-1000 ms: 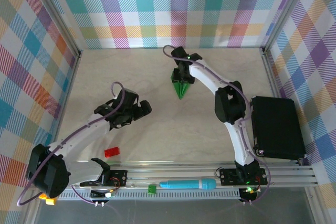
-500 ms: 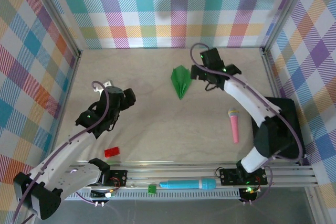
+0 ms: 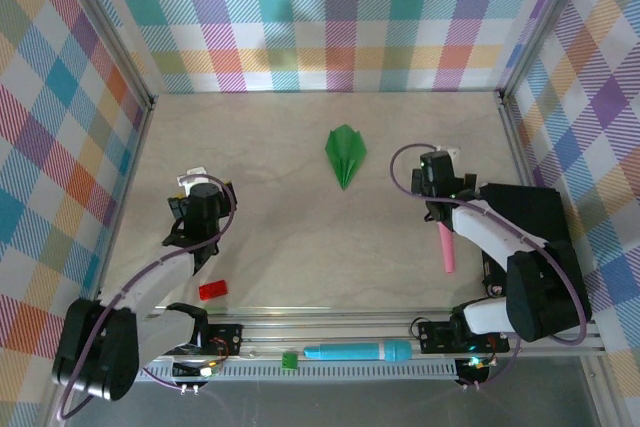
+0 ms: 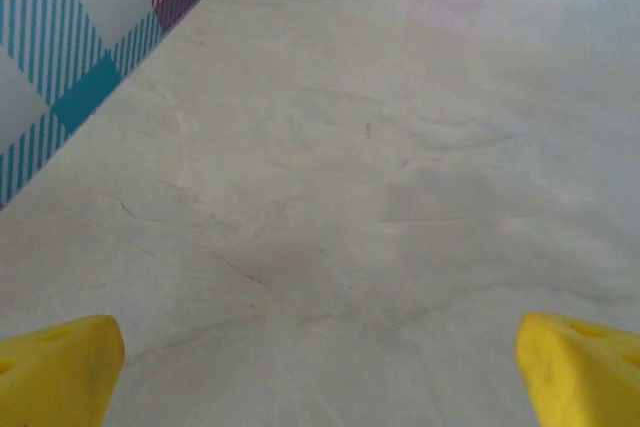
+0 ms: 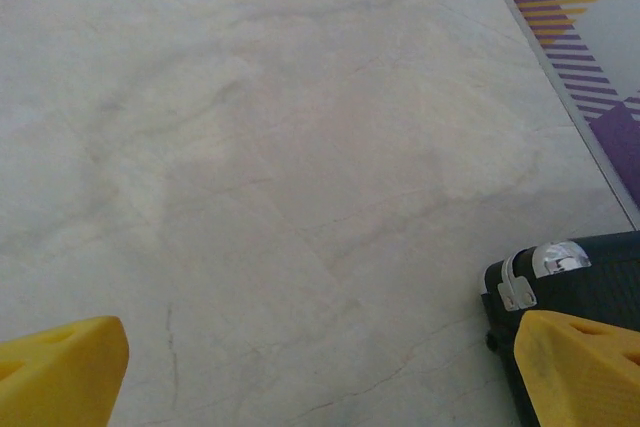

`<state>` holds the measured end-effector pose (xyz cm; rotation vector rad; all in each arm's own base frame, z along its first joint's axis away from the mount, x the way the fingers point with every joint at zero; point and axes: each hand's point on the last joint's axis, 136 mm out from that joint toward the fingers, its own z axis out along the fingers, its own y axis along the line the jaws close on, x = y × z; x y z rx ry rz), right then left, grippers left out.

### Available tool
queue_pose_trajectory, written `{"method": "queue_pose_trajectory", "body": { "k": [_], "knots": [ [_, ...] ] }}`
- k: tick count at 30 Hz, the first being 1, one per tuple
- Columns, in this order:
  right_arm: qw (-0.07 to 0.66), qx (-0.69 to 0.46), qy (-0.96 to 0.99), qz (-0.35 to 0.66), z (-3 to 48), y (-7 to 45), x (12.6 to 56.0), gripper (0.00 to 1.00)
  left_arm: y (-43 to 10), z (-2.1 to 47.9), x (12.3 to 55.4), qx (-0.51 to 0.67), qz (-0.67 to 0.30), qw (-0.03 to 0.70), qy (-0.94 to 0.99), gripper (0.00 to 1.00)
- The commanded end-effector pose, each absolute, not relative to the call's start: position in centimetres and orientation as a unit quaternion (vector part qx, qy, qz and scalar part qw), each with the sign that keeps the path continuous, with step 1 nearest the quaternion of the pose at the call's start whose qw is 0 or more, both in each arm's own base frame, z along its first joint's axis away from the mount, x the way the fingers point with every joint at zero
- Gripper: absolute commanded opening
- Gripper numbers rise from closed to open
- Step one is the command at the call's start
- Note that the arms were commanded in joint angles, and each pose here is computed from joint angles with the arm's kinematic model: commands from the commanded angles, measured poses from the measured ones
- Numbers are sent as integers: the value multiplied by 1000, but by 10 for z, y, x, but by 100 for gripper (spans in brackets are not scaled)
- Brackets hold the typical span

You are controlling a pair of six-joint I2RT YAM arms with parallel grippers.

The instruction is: Fold a paper plane with a square sheet of paper (pick it up from the middle)

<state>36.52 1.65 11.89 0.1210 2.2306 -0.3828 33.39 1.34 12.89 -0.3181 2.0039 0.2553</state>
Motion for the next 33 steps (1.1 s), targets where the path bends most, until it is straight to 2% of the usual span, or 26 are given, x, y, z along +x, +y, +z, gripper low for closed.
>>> {"method": "queue_pose_trajectory", "body": {
  "k": [1,8,18,33],
  "knots": [
    [483,42,860,-162,135,10,387,99,9,141,357,-107,65,577,807,100],
    [519,10,846,-123,114,15,392,99,-4,119,375,-69,-10,588,806,100],
    [583,-15,809,-67,118,21,389,99,-2,100,387,-57,-29,594,802,100],
    [578,-30,816,-2,105,26,394,99,-3,84,398,-53,-34,570,819,100]
  ]
}}
